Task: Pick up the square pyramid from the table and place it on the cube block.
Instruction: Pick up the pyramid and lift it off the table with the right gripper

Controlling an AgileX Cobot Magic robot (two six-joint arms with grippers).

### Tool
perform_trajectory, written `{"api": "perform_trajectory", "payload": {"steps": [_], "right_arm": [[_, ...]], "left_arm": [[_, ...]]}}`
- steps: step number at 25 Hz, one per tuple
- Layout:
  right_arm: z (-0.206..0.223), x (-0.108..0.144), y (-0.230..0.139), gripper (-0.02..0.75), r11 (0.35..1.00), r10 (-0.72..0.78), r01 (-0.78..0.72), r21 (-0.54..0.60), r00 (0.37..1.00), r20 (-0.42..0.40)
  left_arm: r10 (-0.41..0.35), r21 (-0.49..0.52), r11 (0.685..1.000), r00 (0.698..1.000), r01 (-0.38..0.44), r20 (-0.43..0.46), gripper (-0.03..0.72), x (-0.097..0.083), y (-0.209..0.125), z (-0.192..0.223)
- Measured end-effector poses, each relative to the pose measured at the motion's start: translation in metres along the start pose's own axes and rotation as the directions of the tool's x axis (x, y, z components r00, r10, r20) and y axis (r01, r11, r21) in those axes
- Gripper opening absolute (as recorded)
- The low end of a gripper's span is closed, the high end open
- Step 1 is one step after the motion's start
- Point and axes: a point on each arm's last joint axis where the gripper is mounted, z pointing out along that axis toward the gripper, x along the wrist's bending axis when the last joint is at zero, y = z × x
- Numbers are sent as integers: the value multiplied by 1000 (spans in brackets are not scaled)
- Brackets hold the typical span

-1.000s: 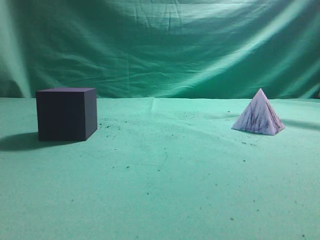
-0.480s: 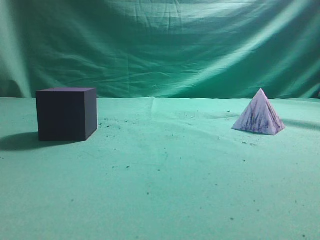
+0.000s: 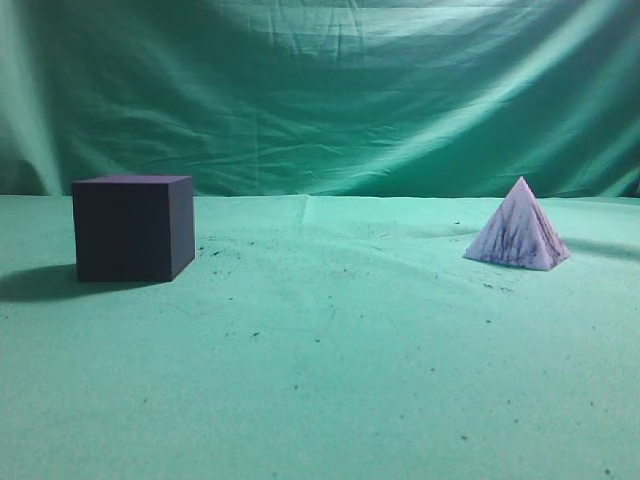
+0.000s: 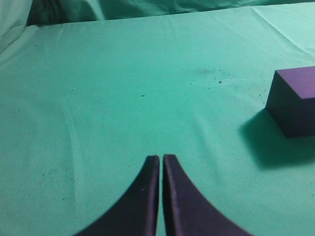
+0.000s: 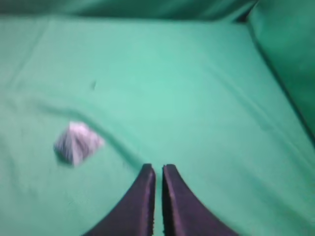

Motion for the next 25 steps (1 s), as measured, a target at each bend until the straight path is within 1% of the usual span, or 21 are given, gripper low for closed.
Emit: {"api": "perform_trajectory", "payload": {"steps": [3,4,6,8,9,10,11,13,16,17,18,19,20,22,24,25], "right_arm": [[15,7,10,0,976,-100,113,187,992,-78],[22,11,12,0,955,-117,143,260,987,-110],[35,21,21,0,913,-155,211,350,971,-180],[53,34,26,0,872,-188,274,405,952,-240],[61,41,28,0,860,-203,303,410,942,-268],[71,48,29,49,846,-215,328,419,931,-294],[82,55,29,49,834,-224,348,429,923,-313],[101,68,30,160,810,-236,380,447,908,-345],[130,81,29,407,774,-212,385,503,906,-366],[140,85,29,504,762,-204,385,521,906,-371],[150,88,30,581,747,-197,385,542,906,-374],[159,91,29,627,729,-192,388,563,906,-376],[166,93,29,651,716,-189,391,578,906,-378],[183,98,27,643,684,-181,394,615,907,-380],[199,103,27,643,664,-180,398,633,907,-381],[207,105,27,685,655,-190,405,637,905,-381]], "left_arm": [[0,0,1000,1000,0,0,0,0,0,0],[0,0,1000,1000,0,0,0,0,0,0],[0,0,1000,1000,0,0,0,0,0,0],[0,0,1000,1000,0,0,0,0,0,0],[0,0,1000,1000,0,0,0,0,0,0],[0,0,1000,1000,0,0,0,0,0,0],[0,0,1000,1000,0,0,0,0,0,0],[0,0,1000,1000,0,0,0,0,0,0],[0,0,1000,1000,0,0,0,0,0,0],[0,0,1000,1000,0,0,0,0,0,0],[0,0,1000,1000,0,0,0,0,0,0],[0,0,1000,1000,0,0,0,0,0,0],[0,0,1000,1000,0,0,0,0,0,0],[0,0,1000,1000,0,0,0,0,0,0],[0,0,1000,1000,0,0,0,0,0,0],[0,0,1000,1000,0,0,0,0,0,0]]}}
